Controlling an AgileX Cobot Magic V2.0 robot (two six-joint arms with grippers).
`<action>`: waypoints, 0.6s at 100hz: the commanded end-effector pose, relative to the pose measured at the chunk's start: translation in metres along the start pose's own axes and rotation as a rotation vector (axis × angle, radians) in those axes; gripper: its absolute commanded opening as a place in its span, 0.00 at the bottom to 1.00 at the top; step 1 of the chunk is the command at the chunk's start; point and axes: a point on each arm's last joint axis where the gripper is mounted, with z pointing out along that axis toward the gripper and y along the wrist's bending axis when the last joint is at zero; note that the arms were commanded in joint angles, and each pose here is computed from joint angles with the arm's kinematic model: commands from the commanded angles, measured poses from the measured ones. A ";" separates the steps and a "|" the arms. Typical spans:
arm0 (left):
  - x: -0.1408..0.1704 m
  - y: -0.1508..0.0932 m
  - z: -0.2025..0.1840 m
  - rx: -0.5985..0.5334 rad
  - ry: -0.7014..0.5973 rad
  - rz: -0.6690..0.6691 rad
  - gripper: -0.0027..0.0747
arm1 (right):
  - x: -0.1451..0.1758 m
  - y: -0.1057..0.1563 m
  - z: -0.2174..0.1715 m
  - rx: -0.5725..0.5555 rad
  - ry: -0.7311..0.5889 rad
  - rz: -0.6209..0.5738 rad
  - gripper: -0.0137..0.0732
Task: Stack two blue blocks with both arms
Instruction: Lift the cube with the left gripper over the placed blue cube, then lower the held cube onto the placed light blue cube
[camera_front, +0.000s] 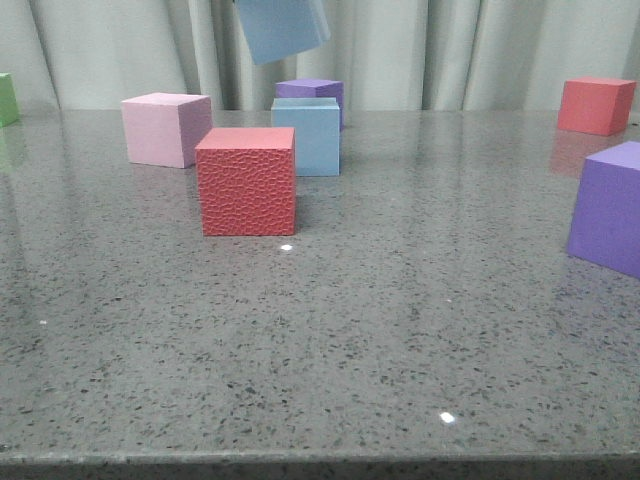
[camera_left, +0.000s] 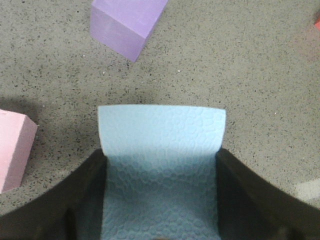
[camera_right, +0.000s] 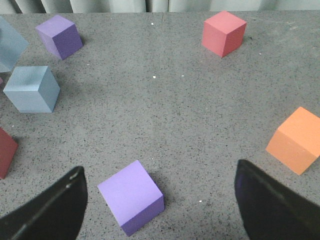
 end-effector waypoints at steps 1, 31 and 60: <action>-0.009 -0.013 -0.034 0.070 -0.124 -0.006 0.30 | -0.011 -0.002 -0.006 -0.001 -0.085 -0.011 0.85; -0.005 -0.020 -0.022 0.077 -0.111 -0.037 0.30 | -0.010 -0.002 -0.006 0.005 -0.078 -0.011 0.85; -0.002 -0.019 -0.009 0.061 -0.085 -0.036 0.30 | -0.010 -0.002 -0.006 0.006 -0.078 -0.012 0.85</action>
